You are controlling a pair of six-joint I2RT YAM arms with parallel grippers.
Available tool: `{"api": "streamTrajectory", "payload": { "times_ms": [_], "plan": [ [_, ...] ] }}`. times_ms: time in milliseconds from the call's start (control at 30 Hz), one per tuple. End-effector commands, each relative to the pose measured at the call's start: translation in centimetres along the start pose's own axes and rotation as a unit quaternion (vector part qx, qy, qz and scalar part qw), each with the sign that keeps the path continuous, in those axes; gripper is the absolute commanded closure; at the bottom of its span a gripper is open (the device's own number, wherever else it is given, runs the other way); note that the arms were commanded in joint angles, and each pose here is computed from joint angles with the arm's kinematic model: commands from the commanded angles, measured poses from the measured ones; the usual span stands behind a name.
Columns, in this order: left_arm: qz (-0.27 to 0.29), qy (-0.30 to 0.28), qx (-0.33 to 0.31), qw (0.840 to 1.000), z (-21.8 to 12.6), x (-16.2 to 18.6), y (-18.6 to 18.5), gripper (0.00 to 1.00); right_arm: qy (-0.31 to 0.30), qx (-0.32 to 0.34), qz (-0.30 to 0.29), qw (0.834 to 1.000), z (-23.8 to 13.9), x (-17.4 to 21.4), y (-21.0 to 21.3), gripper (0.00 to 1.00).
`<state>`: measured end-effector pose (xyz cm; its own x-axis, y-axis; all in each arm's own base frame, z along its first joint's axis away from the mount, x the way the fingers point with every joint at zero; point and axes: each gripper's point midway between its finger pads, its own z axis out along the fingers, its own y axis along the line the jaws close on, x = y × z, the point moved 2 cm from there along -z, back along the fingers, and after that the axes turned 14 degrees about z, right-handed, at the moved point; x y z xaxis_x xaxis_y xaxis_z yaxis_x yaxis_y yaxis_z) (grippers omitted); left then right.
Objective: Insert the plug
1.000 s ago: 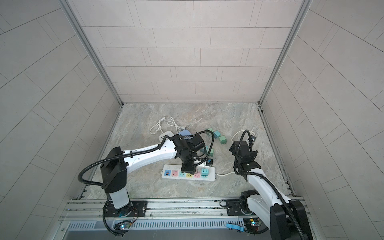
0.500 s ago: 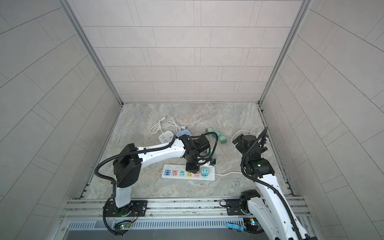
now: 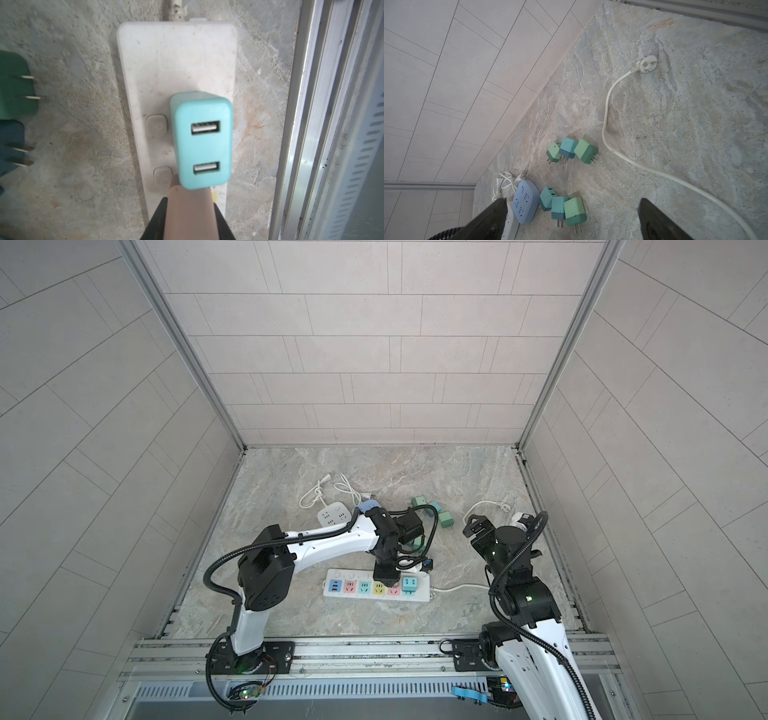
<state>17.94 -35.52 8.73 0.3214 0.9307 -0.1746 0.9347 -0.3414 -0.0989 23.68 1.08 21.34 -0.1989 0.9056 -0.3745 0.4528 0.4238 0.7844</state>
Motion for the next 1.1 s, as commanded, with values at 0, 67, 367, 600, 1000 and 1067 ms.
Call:
{"api": "streamTrajectory", "payload": {
  "times_ms": [0, 67, 367, 600, 1000, 1067],
  "plan": [
    [0.010, 0.005, 0.009, 1.000, 1.1, 0.1, 0.4, 1.00, 0.028, -0.003, 0.014, 1.000, 0.8, 0.8, 0.5, 0.00],
    [0.012, -0.003, 0.012, 1.000, 1.0, -0.3, 0.3, 1.00, 0.040, -0.006, 0.018, 0.999, 0.6, 0.9, 1.3, 0.00],
    [0.013, -0.011, 0.018, 1.000, 2.1, -1.1, 0.3, 1.00, -0.099, 0.053, -0.020, 0.994, 0.6, -2.3, -3.0, 0.00],
    [0.020, -0.022, 0.022, 0.999, 2.7, -2.2, -0.6, 1.00, -0.203, 0.145, -0.101, 0.963, 1.8, -4.3, -7.8, 0.01],
    [0.017, -0.011, 0.022, 1.000, 4.1, -1.4, -1.3, 1.00, -0.226, 0.188, -0.118, 0.949, 4.6, -4.2, -11.1, 0.02],
    [0.017, -0.010, 0.021, 1.000, 4.3, -1.3, -1.4, 1.00, -0.230, 0.195, -0.110, 0.947, 4.6, -4.4, -11.5, 0.02]
  ]
}}
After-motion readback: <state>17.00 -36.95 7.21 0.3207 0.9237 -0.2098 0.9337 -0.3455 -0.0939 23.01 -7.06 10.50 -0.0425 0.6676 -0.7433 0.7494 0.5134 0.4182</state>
